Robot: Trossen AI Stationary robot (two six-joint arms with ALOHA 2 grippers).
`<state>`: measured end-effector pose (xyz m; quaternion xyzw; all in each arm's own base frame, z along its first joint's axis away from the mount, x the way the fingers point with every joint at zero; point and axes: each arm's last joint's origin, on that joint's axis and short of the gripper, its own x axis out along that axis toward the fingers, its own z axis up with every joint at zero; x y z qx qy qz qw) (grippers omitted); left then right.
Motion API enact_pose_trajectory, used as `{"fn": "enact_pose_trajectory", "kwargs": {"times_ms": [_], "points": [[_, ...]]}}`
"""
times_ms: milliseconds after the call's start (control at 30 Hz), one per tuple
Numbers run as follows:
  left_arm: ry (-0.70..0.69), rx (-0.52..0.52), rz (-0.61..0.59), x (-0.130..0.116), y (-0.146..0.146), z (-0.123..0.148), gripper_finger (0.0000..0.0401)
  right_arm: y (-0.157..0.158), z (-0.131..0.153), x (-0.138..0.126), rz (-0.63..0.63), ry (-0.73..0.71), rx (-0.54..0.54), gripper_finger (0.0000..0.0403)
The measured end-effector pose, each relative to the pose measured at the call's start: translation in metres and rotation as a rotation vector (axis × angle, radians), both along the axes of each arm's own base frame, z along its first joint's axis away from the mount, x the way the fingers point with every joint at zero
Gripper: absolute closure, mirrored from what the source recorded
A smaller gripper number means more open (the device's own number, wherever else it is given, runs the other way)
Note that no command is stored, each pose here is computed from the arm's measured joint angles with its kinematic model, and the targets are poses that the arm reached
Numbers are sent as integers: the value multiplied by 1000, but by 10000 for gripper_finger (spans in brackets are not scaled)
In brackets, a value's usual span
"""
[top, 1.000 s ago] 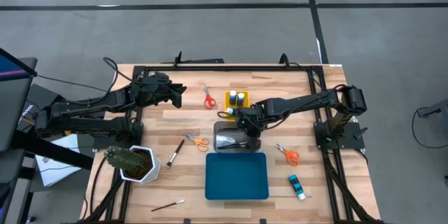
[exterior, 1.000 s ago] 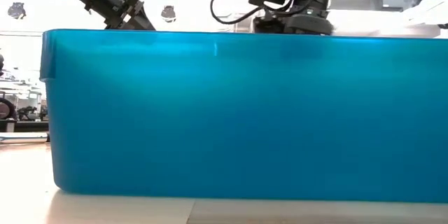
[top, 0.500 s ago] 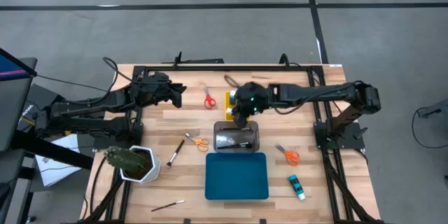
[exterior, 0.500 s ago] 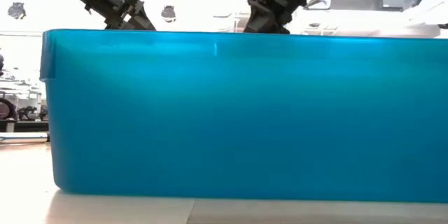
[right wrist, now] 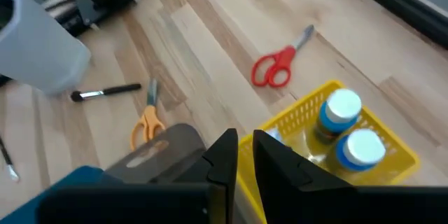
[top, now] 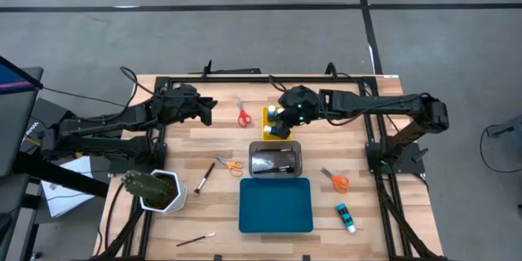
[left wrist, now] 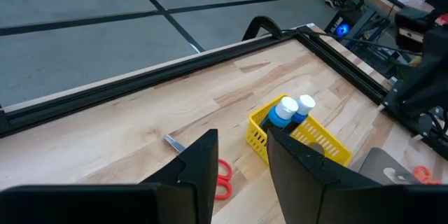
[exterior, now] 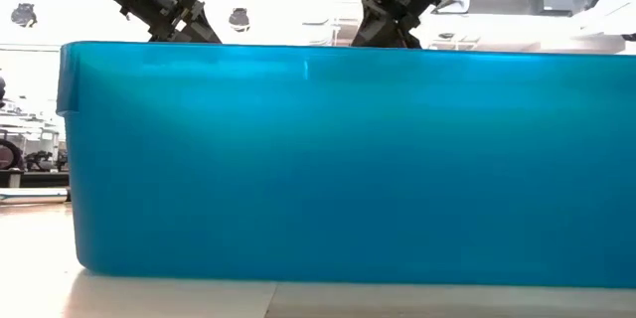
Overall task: Pick & Place Paint Supplies
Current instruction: Put the red scissors into the blue bin
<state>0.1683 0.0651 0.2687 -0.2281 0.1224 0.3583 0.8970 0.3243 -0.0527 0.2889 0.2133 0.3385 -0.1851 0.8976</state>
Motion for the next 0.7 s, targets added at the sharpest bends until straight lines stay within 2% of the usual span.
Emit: {"fn": "enact_pose_trajectory", "kwargs": {"times_ms": [367,700], "points": [[-11,3,-10,1,-2,1,284,18,-3,-12,49,126,16,359],[-199,67,25,6,7,19,284,22,4,-27,-3,180,-40,359]]}}
